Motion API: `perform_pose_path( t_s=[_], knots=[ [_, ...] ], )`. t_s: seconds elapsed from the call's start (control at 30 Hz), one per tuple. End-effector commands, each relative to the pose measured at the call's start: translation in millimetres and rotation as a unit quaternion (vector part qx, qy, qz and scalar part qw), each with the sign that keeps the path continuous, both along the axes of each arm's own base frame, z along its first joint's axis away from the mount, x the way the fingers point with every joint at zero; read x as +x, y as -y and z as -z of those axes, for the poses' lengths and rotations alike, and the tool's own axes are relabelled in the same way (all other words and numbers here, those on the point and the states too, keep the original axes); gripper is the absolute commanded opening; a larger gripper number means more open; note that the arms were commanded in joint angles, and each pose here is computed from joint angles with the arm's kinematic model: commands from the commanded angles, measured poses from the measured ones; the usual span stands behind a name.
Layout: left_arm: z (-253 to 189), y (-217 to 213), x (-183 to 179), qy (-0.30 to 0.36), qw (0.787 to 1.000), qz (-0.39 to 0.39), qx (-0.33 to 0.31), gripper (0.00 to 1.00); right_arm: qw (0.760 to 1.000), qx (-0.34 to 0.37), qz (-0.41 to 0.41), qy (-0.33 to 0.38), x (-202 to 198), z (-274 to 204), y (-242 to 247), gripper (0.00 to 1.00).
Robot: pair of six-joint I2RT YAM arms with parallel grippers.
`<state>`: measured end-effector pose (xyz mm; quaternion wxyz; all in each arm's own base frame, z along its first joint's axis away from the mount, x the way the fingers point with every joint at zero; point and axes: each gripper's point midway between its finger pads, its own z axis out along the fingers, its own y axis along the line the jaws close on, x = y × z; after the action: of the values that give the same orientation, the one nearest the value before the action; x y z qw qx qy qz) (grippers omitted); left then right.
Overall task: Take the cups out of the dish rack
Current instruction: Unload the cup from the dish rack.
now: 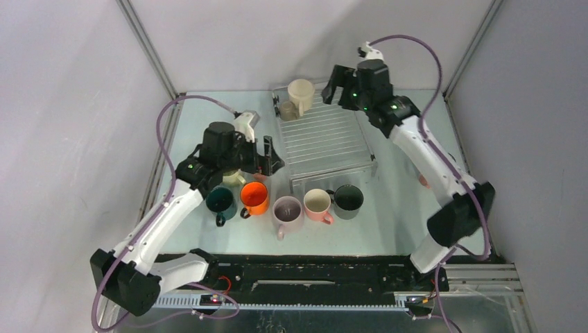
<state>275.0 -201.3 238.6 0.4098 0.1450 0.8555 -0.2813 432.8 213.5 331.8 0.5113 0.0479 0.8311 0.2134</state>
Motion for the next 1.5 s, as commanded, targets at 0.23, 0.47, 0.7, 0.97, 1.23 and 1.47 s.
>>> perform_pose_path(
  t_s=[0.23, 0.47, 0.7, 0.97, 1.23, 1.47],
  knots=[
    [-5, -56, 16, 0.04, 0.993, -0.109, -0.033, 1.0, 0.997, -0.027, -0.053, 0.039, 96, 29, -81, 0.93],
    [-4, -57, 15, 0.041, 0.992, -0.111, -0.037, 1.0, 0.995, -0.064, -0.062, 0.045, 141, 71, -102, 0.86],
    [-4, -54, 14, 0.038, 0.993, -0.106, -0.046, 1.0, 0.992, -0.08, -0.07, 0.062, 165, 110, -114, 0.78],
    [-3, -51, 13, 0.035, 0.993, -0.1, -0.051, 1.0, 0.991, -0.099, -0.06, 0.069, 184, 144, -120, 0.64],
    [-1, -50, 14, 0.031, 0.993, -0.097, -0.053, 1.0, 0.991, -0.107, -0.051, 0.057, 189, 167, -119, 0.56],
    [1, -49, 15, 0.028, 0.993, -0.097, -0.054, 1.0, 0.991, -0.111, -0.051, 0.047, 189, 181, -119, 0.51]
  ],
)
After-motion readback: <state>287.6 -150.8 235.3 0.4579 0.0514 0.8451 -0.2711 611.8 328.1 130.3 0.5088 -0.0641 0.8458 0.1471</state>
